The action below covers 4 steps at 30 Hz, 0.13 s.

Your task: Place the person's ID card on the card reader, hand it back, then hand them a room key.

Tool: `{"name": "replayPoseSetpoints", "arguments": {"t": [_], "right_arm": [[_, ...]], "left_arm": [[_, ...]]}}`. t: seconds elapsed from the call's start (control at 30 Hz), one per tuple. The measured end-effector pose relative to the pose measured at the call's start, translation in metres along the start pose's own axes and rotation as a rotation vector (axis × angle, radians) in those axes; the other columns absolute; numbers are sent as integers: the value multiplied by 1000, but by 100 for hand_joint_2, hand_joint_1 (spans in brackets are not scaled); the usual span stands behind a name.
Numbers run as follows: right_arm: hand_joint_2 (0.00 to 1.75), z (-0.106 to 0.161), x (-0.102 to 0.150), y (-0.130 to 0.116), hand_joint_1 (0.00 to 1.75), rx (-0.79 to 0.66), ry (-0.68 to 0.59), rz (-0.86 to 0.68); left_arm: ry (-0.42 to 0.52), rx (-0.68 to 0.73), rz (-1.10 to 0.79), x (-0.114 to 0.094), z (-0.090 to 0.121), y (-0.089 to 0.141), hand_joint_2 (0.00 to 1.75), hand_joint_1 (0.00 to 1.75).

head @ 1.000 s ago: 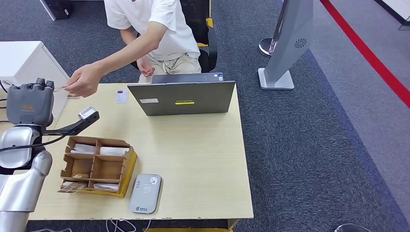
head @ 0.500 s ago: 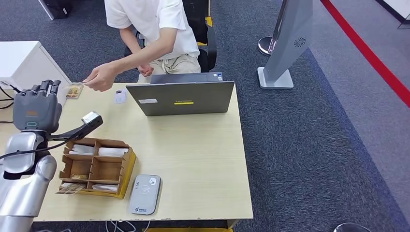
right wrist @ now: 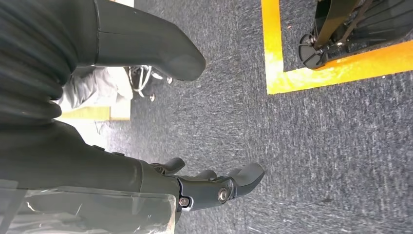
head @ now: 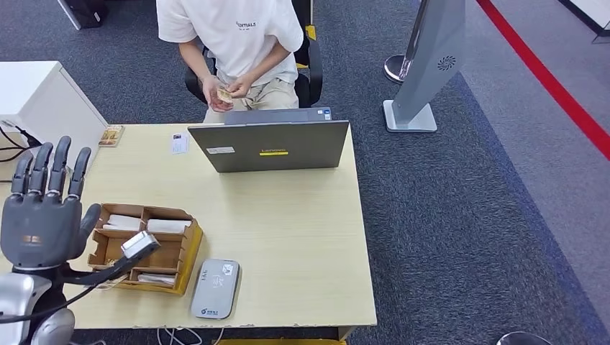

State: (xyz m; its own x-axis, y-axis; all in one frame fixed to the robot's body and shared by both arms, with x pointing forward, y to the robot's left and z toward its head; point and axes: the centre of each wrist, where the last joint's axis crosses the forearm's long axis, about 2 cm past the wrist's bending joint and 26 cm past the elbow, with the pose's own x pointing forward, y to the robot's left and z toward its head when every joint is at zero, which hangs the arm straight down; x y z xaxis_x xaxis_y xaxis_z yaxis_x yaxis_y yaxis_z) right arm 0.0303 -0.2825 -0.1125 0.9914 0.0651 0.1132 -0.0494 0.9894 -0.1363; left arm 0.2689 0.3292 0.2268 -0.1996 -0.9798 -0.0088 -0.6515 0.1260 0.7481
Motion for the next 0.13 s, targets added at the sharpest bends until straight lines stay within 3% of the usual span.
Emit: {"name": "replayPoseSetpoints", "arguments": {"t": [0.13], "right_arm": [[175, 0, -1, 1, 0, -5, 8, -24]], "left_arm": [[-15, 32, 8, 5, 21, 16, 175, 0]]}}
